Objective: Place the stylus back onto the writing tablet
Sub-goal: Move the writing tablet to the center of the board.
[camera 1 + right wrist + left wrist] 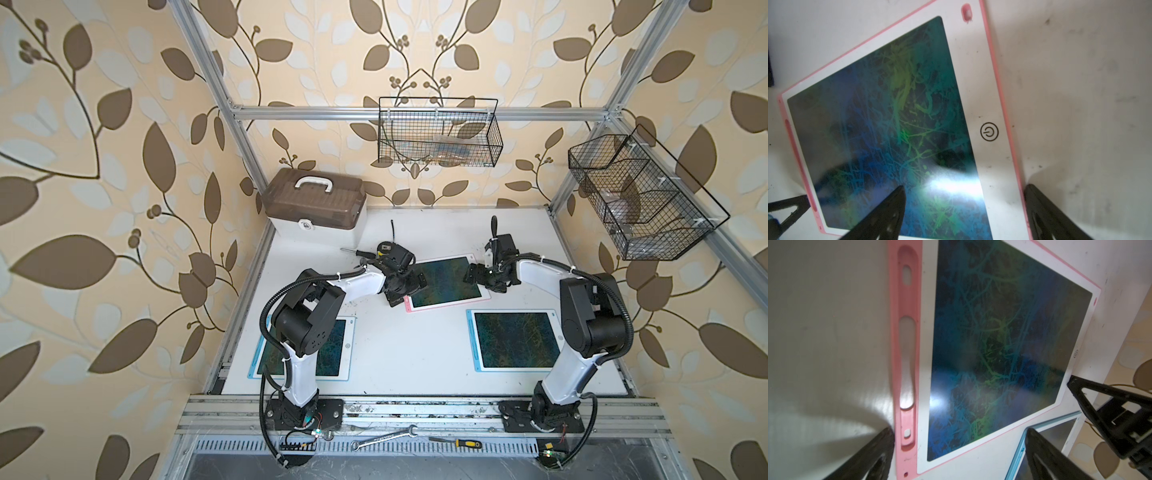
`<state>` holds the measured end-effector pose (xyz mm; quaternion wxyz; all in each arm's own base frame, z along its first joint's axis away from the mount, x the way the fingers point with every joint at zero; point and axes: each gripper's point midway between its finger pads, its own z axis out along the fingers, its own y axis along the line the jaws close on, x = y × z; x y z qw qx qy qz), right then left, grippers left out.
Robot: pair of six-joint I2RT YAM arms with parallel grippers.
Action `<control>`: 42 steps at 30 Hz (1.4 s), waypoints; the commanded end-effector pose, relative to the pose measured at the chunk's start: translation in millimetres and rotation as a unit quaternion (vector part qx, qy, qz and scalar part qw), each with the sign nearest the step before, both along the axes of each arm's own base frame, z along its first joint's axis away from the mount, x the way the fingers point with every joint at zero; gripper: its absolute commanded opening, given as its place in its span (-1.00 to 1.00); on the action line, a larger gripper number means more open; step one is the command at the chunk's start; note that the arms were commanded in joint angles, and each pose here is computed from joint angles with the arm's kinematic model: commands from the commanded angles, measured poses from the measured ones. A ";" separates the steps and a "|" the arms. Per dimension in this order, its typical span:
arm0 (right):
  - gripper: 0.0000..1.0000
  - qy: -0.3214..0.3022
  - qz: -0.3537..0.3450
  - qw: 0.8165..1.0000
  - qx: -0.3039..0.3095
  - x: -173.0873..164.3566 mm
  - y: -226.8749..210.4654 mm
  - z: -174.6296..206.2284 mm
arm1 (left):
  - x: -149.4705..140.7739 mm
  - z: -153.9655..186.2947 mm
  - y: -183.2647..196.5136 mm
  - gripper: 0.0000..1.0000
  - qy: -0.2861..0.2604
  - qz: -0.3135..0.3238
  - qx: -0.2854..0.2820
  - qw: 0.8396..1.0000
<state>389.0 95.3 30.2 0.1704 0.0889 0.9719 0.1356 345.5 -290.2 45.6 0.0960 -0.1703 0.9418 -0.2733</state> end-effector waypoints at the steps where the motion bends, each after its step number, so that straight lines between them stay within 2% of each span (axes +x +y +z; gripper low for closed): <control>1: 0.78 0.106 0.029 0.992 0.055 -59.1 40.2 -27.5 | -43.6 -37.4 17.6 0.98 0.071 -0.008 0.041 0.997; 20: 0.77 0.116 0.102 0.987 0.034 -116.7 107.8 -31.7 | -91.4 -35.1 59.3 0.98 0.074 -0.023 0.075 0.994; 42: 0.77 0.129 0.143 0.981 0.025 -161.5 134.5 -38.5 | -121.6 -33.7 89.4 0.98 0.080 -0.050 0.111 0.989</control>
